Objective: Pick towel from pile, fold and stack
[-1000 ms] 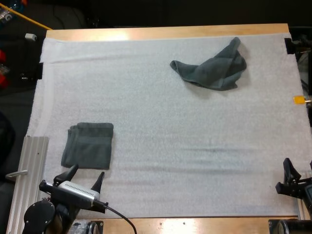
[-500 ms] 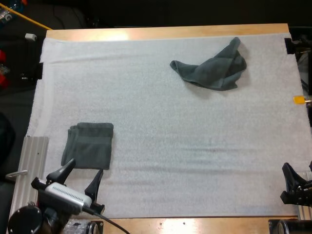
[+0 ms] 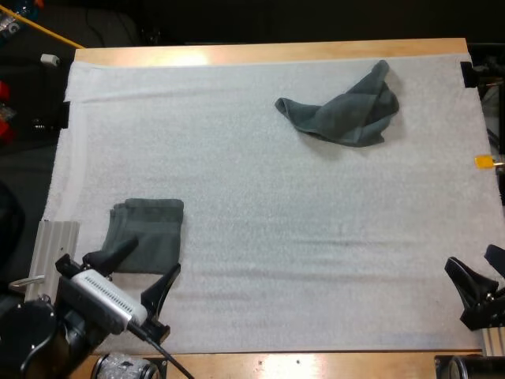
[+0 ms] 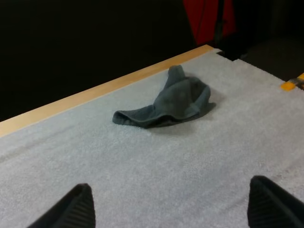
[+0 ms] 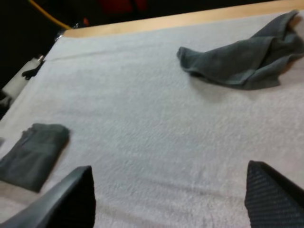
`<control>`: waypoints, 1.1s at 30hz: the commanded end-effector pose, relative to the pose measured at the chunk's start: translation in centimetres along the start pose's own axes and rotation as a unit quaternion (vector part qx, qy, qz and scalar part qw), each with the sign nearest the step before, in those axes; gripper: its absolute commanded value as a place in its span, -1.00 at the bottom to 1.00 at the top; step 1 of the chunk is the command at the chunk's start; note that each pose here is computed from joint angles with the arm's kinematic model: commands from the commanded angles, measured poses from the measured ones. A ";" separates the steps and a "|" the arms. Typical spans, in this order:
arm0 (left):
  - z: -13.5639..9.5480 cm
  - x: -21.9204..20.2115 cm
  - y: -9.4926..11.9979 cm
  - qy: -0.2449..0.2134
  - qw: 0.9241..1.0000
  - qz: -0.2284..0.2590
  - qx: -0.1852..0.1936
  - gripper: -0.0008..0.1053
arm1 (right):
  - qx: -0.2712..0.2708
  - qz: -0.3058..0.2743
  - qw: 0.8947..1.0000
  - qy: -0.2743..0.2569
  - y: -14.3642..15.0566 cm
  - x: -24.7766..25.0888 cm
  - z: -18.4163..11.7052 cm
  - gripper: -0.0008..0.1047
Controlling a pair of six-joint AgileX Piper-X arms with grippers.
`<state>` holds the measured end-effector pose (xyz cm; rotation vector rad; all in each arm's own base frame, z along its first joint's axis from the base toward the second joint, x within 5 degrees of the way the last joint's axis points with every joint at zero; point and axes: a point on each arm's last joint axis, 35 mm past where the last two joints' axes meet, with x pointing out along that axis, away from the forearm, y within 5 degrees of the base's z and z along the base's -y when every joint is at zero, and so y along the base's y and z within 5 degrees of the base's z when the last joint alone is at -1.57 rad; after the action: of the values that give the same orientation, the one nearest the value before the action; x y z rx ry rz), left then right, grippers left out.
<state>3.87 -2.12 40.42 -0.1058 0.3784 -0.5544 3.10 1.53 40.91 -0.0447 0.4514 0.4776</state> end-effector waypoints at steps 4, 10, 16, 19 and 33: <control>0.4 0.4 0.0 0.003 1.000 -0.011 -0.005 0.22 | 0.017 0.016 1.000 0.010 -0.8 1.4 1.3 0.23; 0.4 0.4 0.0 0.005 1.000 -0.011 -0.007 0.22 | 0.056 0.022 0.998 0.011 -3.1 5.3 3.6 0.23; 0.4 0.4 0.0 0.005 1.000 -0.011 -0.014 0.22 | 0.090 0.039 0.995 0.027 -4.8 10.9 5.3 0.23; 0.3 0.4 0.0 0.007 1.000 -0.011 -0.017 0.22 | 0.114 0.010 0.992 0.050 -5.3 14.7 5.7 0.23; -0.7 0.3 0.1 0.050 0.998 -0.007 -0.034 0.22 | 0.223 -0.057 0.968 0.100 -8.3 29.7 3.1 0.23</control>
<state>3.97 -2.20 39.49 -0.1362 0.4963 -0.5587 31.76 7.46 29.58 0.3113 0.7748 0.2412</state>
